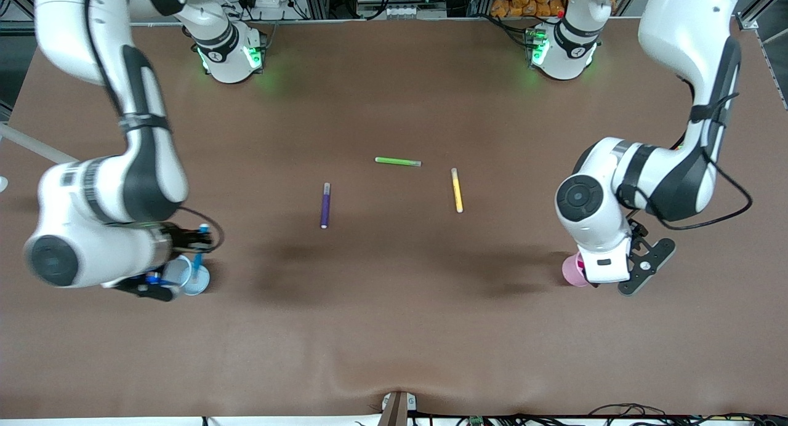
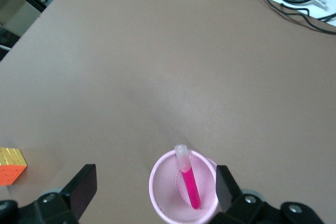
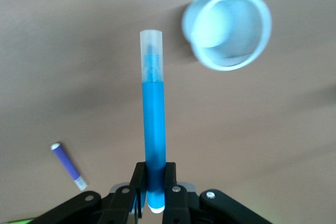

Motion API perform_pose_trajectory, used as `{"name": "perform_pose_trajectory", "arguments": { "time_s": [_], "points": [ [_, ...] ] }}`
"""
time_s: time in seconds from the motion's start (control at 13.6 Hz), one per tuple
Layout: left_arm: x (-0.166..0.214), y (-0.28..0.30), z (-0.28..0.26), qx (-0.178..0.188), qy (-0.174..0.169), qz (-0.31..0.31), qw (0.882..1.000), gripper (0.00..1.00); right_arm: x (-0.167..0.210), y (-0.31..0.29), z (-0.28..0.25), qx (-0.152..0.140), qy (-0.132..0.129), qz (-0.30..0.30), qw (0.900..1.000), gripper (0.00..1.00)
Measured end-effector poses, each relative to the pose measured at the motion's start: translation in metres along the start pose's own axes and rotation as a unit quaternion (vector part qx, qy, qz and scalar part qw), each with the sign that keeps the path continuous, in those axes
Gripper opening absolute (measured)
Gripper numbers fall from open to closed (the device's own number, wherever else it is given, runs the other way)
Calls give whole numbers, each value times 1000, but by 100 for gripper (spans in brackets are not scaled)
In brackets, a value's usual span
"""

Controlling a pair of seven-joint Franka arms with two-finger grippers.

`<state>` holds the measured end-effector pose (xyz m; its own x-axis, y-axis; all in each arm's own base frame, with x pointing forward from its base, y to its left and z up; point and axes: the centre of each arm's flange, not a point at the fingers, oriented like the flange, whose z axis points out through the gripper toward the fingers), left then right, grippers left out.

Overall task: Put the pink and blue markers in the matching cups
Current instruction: 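Drop the pink marker in the pink cup while the right gripper carries blue marker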

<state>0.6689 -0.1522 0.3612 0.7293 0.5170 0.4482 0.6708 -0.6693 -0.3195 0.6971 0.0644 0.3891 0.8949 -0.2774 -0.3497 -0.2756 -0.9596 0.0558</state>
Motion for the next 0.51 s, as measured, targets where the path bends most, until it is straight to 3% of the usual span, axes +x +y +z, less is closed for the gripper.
{"name": "perform_pose_trajectory", "arguments": {
  "time_s": [0.29, 0.51],
  "points": [
    [15, -18, -41, -36, -44, 12, 998, 100, 29, 68, 11, 14, -14, 49, 999, 18],
    [24, -37, -74, -56, -72, 28, 995, 100, 43, 85, 32, 23, -32, 64, 997, 18]
  ]
}}
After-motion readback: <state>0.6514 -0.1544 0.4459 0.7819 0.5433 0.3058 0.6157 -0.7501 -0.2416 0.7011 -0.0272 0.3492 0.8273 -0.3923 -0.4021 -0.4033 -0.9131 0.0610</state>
